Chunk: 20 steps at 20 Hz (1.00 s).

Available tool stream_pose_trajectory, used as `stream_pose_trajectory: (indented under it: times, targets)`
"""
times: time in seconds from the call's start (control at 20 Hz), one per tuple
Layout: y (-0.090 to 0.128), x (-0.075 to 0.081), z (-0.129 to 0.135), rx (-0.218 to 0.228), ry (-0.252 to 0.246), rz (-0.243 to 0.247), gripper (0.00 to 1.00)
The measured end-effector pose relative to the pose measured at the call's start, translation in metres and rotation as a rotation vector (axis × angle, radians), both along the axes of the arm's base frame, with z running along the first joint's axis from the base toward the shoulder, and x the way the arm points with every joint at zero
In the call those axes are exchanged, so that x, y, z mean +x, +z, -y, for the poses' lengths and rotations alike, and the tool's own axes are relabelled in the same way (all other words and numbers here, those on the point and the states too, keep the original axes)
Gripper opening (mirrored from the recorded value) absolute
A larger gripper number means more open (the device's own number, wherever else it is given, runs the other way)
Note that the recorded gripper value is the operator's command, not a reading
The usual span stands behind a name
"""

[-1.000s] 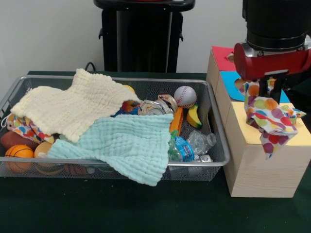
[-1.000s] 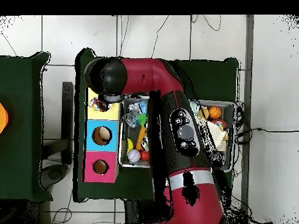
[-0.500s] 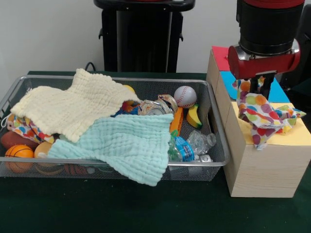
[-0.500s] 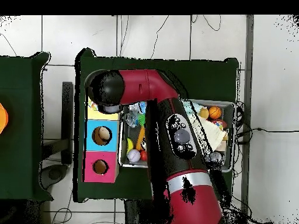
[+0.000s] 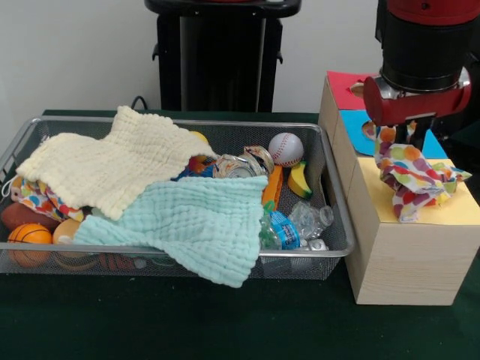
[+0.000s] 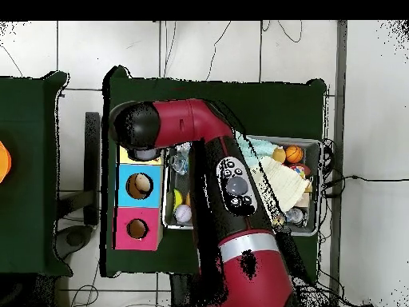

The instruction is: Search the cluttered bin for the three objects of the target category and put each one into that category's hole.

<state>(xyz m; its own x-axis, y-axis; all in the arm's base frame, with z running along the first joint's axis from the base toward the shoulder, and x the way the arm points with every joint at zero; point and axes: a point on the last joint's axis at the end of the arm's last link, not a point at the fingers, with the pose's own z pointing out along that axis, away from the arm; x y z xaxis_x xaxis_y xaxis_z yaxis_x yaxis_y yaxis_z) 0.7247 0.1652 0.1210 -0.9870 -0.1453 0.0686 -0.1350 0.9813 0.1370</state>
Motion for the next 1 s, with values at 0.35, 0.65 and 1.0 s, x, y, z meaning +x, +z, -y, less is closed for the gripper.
stream_pose_trajectory:
  times: [0.35, 0.65, 1.0]
  targets:
    - [-0.011, -0.007, -0.018, 0.004, 0.023, -0.018, 0.00]
    - [-0.028, -0.016, -0.033, 0.009, 0.043, -0.043, 0.00]
    - [-0.042, -0.010, -0.035, 0.016, 0.035, -0.045, 0.00]
